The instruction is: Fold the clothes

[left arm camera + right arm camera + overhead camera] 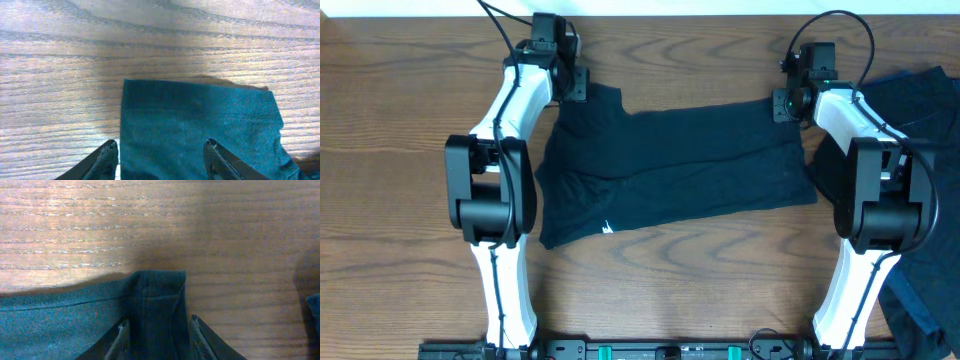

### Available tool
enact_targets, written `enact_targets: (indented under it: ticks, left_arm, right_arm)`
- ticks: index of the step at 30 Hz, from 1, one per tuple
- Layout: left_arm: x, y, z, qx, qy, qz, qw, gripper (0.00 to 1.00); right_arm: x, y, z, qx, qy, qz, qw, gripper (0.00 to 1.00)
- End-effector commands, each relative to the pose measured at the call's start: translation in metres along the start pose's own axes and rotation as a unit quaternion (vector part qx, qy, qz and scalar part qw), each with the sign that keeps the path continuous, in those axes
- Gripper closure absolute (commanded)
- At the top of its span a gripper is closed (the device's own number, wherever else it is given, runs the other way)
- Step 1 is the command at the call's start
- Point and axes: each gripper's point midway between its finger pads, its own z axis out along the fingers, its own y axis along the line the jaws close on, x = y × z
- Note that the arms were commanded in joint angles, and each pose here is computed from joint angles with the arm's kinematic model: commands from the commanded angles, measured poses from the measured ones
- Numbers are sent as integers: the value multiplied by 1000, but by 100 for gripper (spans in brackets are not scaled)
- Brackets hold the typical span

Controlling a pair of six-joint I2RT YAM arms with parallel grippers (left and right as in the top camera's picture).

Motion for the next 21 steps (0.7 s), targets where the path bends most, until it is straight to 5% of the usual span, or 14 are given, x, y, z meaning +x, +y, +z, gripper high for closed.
enact_targets:
  ticks: [1, 21]
  left_arm:
    - [-8, 10, -7, -6, -10, -8, 1000, 42]
    - [21, 21, 19, -11, 32, -18, 999, 37]
  right_arm:
    - [47, -1, 29, 5, 69, -4, 998, 62]
    - [47, -1, 28, 5, 69, -3, 998, 62]
